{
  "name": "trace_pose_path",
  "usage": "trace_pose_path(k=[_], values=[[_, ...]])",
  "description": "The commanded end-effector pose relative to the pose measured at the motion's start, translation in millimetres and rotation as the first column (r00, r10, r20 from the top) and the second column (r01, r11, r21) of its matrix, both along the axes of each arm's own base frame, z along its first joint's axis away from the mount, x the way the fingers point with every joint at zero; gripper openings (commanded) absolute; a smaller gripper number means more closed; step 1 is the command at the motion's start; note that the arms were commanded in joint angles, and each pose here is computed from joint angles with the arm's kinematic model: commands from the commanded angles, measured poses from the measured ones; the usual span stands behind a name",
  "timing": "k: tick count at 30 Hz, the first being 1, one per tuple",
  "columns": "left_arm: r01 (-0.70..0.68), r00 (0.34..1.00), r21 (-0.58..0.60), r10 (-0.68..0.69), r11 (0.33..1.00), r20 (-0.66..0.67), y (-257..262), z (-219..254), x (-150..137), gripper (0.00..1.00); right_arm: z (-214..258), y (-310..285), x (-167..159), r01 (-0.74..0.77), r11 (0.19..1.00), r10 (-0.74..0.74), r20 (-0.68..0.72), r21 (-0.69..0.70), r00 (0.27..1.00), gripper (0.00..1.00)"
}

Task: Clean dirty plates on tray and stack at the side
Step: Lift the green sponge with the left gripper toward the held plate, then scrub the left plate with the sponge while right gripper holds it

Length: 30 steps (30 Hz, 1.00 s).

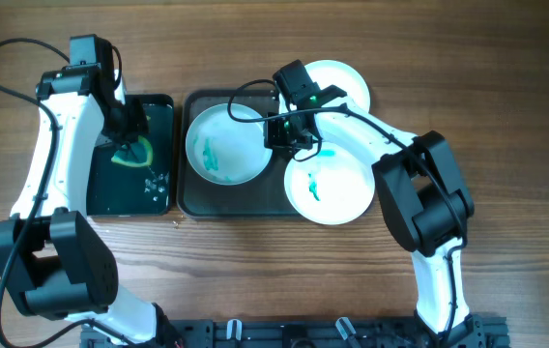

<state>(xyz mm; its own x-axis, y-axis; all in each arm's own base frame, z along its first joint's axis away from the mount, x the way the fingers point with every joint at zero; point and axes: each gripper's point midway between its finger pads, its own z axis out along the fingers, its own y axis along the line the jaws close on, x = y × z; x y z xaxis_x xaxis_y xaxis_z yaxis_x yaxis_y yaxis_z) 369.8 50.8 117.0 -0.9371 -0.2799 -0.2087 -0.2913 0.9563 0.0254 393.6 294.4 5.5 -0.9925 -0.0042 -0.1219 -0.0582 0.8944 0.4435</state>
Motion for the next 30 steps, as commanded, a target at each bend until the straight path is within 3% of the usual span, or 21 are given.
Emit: trace_pose_path(k=[1,7,10,14,21,23,25,27,30], values=[[-0.017,0.999,0.018,0.017,1.000,0.034,3.6,10.5,4.5,0.04,-4.4,2.6,0.0,-0.017,1.000,0.017,-0.012,0.013,1.000,0.04],[-0.060,0.997,-0.013,0.061,0.998,0.039,-4.2,9.8,5.5,0.04,-4.3,2.7,0.0,-0.017,1.000,0.017,-0.012,0.014,1.000,0.04],[-0.004,0.999,-0.059,0.007,0.998,0.050,-60.3,1.2,17.0,0.04,-4.3,2.7,0.0,-0.013,1.000,0.013,-0.014,0.014,1.000,0.04],[-0.022,0.999,-0.125,0.018,0.992,-0.032,-129.6,-54.2,25.4,0.04,-4.6,2.3,-0.6,-0.013,1.000,0.014,-0.017,0.013,1.000,0.04],[-0.080,0.981,-0.114,0.058,0.990,-0.184,-138.1,-116.1,13.6,0.04,-6.2,-9.6,-4.1,0.015,1.000,-0.014,-0.072,0.013,0.997,0.04],[-0.072,0.968,-0.157,0.031,0.985,-0.249,-153.2,-135.2,3.6,0.04,-6.6,-11.3,-4.2,0.015,1.000,-0.015,-0.075,0.010,0.997,0.04],[-0.020,0.957,-0.331,-0.078,0.943,-0.281,-188.7,-141.9,-2.6,0.04,-6.8,-11.7,-3.9,0.016,1.000,-0.016,-0.073,0.006,0.997,0.04],[0.160,0.941,-0.573,-0.299,0.804,-0.157,-235.5,-124.3,2.6,0.04,-7.0,-12.0,-3.6,0.017,1.000,-0.017,-0.072,0.004,0.997,0.04],[0.155,0.958,-0.561,-0.263,0.813,-0.117,-227.0,-123.4,18.9,0.04,-7.0,-12.0,-3.6,0.017,1.000,-0.017,-0.072,0.004,0.997,0.04]])
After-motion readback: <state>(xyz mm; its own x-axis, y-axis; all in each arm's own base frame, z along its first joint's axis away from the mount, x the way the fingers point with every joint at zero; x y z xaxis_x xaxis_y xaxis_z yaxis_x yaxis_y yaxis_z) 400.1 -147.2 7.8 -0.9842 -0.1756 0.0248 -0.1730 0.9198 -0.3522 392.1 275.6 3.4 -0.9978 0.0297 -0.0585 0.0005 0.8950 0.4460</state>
